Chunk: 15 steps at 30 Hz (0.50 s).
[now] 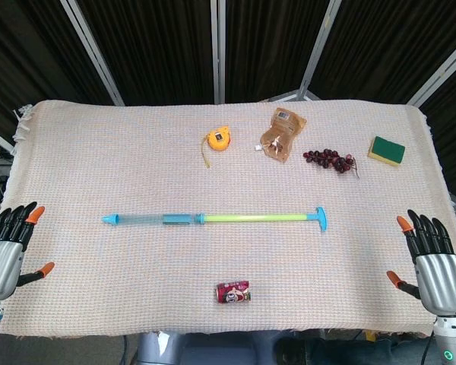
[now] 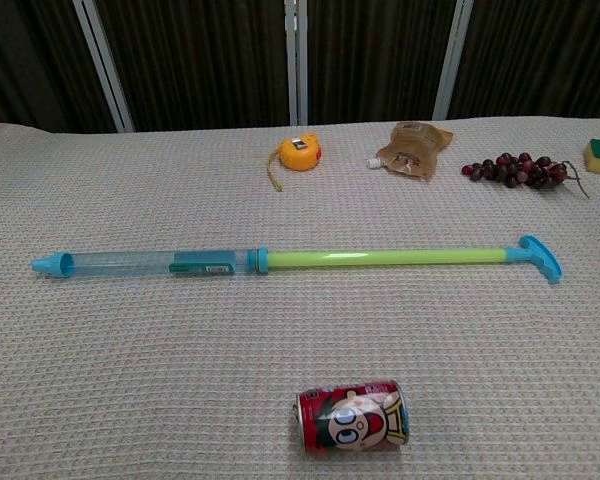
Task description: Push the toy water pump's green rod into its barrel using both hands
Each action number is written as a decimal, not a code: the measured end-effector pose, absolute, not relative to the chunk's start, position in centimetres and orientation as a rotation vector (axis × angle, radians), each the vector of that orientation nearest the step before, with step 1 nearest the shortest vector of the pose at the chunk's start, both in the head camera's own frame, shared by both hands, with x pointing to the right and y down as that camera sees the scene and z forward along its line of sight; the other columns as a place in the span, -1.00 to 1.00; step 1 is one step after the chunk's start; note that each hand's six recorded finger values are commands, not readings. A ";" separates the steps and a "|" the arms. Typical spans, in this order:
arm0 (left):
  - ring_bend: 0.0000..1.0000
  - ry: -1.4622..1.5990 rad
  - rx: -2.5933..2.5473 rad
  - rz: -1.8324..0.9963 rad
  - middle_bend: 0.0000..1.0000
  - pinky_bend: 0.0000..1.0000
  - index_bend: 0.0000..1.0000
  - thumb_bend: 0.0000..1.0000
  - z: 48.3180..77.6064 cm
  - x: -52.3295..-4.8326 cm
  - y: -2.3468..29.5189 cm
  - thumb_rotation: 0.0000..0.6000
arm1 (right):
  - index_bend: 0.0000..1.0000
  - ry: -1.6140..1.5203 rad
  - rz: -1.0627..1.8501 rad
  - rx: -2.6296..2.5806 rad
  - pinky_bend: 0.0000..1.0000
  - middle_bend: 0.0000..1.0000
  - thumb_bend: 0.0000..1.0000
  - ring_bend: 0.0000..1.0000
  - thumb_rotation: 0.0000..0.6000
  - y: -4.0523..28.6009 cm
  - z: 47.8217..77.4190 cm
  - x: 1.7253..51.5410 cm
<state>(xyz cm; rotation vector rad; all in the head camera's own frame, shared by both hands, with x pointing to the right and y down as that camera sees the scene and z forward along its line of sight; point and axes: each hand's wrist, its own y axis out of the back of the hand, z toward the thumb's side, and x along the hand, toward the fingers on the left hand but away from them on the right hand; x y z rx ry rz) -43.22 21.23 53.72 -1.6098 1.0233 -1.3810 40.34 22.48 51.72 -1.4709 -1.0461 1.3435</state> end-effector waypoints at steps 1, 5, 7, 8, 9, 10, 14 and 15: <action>-1.00 1.023 -1.611 -1.380 -1.00 -1.00 -1.00 -1.00 53.7 -43.2 21.2 1.00 | -1.00 -1.047 1.344 -1.471 -1.00 -1.00 -1.00 -1.00 1.00 22.5 51.8 40.4; -1.00 1.018 -1.612 -1.382 -1.00 -1.00 -1.00 -1.00 53.8 -43.2 21.3 1.00 | -1.00 -1.043 1.348 -1.474 -1.00 -1.00 -1.00 -1.00 1.00 22.5 52.0 40.4; -1.00 1.013 -1.613 -1.386 -1.00 -1.00 -1.00 -1.00 53.9 -43.2 21.4 1.00 | -1.00 -1.039 1.350 -1.480 -1.00 -1.00 -1.00 -1.00 1.00 22.5 52.2 40.3; -1.00 1.010 -1.612 -1.387 -1.00 -1.00 -1.00 -1.00 54.0 -43.2 21.4 1.00 | -1.00 -1.034 1.352 -1.496 -1.00 -0.94 -1.00 -0.99 1.00 22.5 52.5 40.1; -1.00 1.005 -1.611 -1.388 -1.00 -1.00 -1.00 -1.00 54.0 -43.2 21.4 1.00 | -1.00 -1.032 1.352 -1.505 -1.00 -0.83 -1.00 -0.89 1.00 22.5 52.7 40.0; -1.00 1.001 -1.610 -1.389 -1.00 -1.00 -1.00 -1.00 54.1 -43.2 21.4 1.00 | -1.00 -1.029 1.352 -1.519 -0.88 -0.54 -1.00 -0.59 1.00 22.4 52.9 39.8; -1.00 0.990 -1.616 -1.394 -1.00 -1.00 -1.00 -1.00 54.4 -43.2 21.4 1.00 | -1.00 -0.995 1.330 -1.580 0.68 0.61 -1.00 0.72 1.00 21.2 54.3 38.5; -1.00 0.988 -1.617 -1.397 -1.00 -1.00 -1.00 -1.00 54.6 -43.2 21.4 1.00 | -0.98 -0.982 1.327 -1.592 0.86 0.69 -1.00 0.81 1.00 20.9 54.6 38.2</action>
